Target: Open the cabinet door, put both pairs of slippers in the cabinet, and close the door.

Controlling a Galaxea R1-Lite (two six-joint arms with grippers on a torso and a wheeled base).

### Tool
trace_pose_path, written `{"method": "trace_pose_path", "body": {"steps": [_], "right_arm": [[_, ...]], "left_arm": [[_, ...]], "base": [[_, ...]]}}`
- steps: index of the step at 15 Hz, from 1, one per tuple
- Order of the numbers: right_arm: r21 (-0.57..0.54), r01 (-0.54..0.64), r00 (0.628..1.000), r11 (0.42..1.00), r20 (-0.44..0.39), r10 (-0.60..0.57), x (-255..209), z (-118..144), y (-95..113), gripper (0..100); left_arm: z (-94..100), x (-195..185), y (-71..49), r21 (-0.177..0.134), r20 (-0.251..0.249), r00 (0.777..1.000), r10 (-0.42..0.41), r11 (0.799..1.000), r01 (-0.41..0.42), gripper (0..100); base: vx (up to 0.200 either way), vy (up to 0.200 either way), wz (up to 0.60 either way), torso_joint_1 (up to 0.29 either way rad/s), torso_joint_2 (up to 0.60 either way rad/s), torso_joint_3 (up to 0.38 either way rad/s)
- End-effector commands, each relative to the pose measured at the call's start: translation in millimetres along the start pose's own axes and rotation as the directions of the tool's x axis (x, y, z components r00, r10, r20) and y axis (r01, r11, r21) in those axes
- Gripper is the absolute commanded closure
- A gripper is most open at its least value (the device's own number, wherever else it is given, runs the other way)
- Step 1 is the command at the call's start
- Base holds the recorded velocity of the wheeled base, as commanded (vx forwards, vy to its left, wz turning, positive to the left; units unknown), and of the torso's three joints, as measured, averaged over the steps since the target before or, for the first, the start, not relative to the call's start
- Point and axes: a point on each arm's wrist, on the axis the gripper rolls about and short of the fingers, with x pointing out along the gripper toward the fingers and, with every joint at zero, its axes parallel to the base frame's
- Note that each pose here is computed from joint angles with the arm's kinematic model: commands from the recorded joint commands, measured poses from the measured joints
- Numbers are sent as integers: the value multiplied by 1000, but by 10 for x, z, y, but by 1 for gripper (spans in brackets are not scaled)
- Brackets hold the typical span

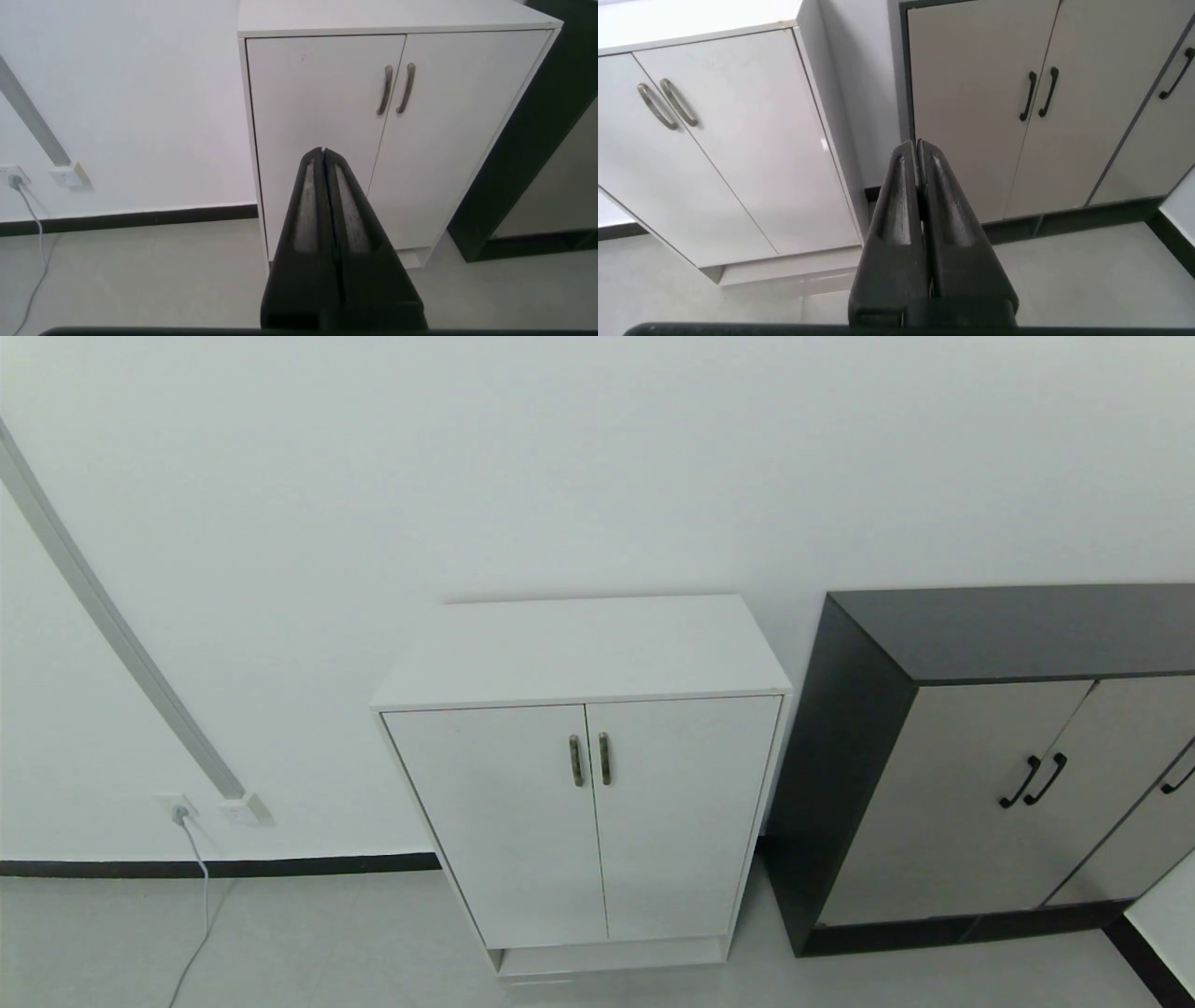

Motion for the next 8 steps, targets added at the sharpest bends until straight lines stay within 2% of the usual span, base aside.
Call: {"method": "trace_pose_path", "body": {"steps": [1,8], "right_arm": [[0,0,1000,1000,-2,0,1,-1,0,100],[-6,-1,1000,1000,-2,1,1,-1,0,100]], "left_arm": [[1,1,0,0,-1,1000,0,1000,0,100],[1,1,0,0,-1,1000,0,1000,0,100]], "base": [[0,0,0,0,0,0],[0,0,0,0,0,0]]}}
